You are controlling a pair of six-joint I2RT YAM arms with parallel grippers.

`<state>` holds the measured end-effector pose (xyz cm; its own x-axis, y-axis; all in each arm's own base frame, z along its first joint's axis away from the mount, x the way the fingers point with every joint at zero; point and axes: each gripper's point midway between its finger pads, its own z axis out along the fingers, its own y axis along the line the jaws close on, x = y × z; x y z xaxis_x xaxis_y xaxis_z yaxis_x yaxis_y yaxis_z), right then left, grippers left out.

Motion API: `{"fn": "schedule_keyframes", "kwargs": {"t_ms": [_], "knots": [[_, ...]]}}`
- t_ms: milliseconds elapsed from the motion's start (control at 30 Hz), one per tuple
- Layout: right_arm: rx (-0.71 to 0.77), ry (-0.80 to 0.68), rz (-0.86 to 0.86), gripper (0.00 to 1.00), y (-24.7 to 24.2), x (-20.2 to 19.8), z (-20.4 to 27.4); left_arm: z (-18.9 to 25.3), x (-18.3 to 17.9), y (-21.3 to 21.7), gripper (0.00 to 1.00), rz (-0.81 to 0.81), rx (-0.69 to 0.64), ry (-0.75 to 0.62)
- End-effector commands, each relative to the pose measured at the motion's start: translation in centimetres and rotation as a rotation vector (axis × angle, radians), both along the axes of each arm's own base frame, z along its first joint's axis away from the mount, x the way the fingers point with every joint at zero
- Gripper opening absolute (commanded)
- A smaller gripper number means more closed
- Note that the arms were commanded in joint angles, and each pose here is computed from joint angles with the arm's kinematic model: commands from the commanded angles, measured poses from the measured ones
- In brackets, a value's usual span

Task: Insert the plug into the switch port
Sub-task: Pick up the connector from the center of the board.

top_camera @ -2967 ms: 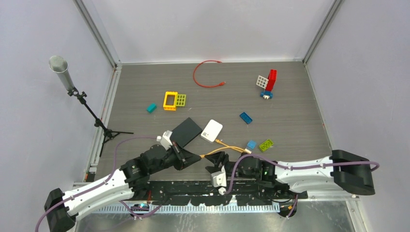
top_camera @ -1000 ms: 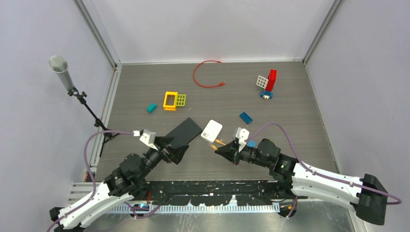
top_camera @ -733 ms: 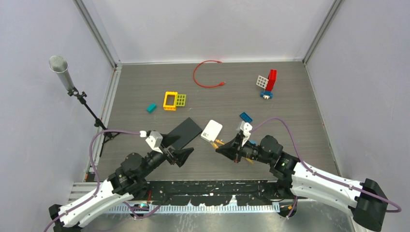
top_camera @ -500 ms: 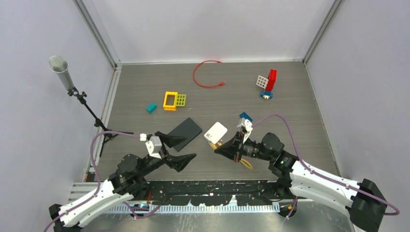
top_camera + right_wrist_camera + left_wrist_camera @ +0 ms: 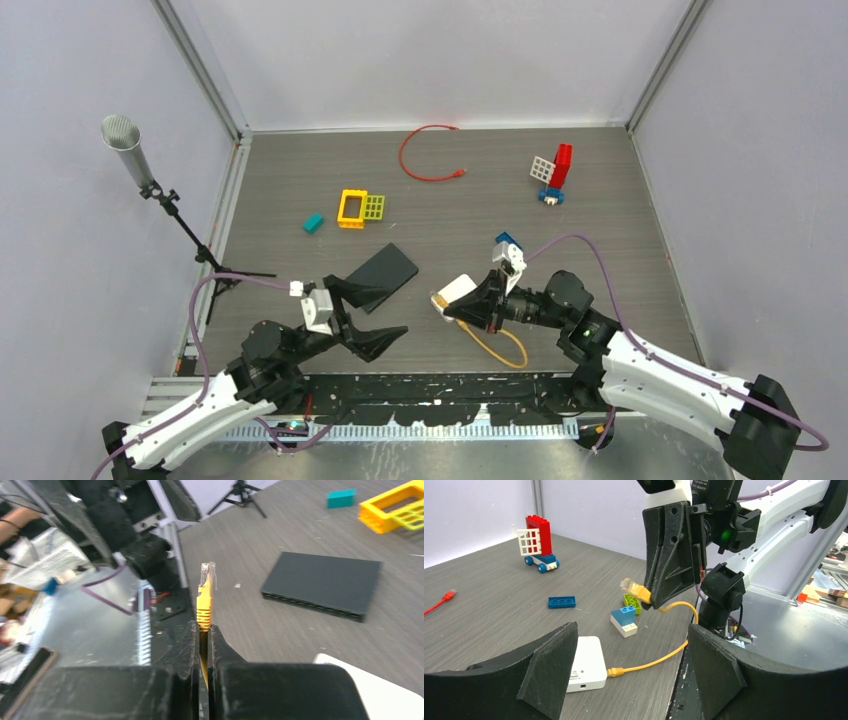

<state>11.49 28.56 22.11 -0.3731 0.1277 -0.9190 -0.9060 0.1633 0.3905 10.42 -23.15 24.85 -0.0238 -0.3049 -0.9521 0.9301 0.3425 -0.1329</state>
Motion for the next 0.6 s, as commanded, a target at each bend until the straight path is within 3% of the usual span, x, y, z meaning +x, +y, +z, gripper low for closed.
{"fn": "schedule_keyframes", "kwargs": {"t_ms": [0,333,567], "knots": [[-0.134,-0.161,-0.176,0.01,-1.3,3.6,-0.5,1.1,0.5,0.4,0.82,0.036,-0.055,0.017],[-0.269,-0.571,-0.285,0.00,-1.8,5.9,0.2,1.9,3.1,0.7,0.87,0.149,-0.157,0.119],[-0.322,-0.845,-0.341,0.00,-0.5,5.4,1.8,3.3,3.9,-0.4,0.82,0.140,-0.226,0.157]]}}
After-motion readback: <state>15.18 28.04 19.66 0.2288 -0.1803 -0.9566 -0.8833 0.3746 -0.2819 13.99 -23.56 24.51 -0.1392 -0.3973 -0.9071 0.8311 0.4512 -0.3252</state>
